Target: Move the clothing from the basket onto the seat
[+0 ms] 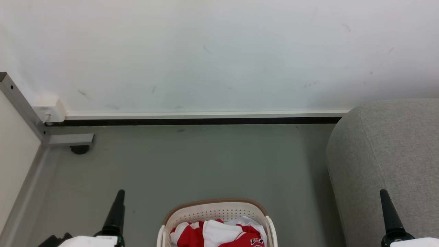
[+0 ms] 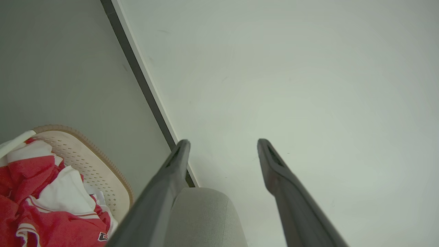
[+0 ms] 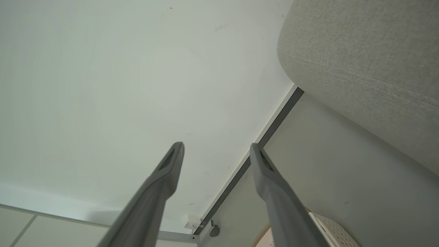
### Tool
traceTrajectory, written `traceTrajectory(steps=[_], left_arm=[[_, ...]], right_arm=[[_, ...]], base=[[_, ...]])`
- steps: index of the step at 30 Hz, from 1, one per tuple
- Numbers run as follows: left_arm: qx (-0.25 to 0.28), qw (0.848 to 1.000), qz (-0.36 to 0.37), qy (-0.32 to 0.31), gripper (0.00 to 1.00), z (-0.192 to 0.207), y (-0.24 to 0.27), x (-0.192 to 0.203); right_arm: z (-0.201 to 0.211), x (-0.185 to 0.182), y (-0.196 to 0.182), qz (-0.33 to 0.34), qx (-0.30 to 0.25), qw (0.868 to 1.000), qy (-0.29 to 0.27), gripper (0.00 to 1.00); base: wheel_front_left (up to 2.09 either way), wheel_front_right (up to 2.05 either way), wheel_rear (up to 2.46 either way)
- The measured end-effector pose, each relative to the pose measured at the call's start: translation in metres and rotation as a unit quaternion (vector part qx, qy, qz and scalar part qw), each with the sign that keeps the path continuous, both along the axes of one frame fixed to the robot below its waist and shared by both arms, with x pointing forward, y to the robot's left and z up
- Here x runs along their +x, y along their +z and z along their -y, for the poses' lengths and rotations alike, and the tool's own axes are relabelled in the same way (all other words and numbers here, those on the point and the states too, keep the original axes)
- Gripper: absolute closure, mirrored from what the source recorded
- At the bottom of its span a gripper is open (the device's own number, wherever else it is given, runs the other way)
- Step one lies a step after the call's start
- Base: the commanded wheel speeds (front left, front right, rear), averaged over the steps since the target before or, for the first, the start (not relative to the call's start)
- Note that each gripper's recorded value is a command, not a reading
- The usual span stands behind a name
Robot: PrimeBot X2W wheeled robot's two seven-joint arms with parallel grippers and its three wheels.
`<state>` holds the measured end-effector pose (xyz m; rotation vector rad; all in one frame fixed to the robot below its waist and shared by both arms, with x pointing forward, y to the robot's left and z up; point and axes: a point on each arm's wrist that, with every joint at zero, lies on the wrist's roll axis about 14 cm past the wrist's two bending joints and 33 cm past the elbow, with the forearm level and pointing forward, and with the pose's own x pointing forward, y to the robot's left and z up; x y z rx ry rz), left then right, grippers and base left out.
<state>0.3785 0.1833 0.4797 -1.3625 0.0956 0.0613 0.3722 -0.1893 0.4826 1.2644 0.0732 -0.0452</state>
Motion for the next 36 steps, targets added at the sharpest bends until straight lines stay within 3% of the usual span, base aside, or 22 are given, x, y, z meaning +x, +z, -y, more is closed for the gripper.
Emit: traceTrajectory(steps=[16,36], left_arm=[[0.155,0.988,-0.002,-0.016,0.0,0.009,0.002,-0.004],[0.304,0.952,0.013,-0.021,0.0,0.015,0.008,-0.008]], right_arm=[[-0.009,-0.003,0.005,0.013,-0.145,0.989,0.016,0.0],[-0.018,-0.004,0.014,0.042,-0.292,0.955,0.037,0.0]], base=[[0.0,0.0,0.0],[0.0,0.0,0.0]])
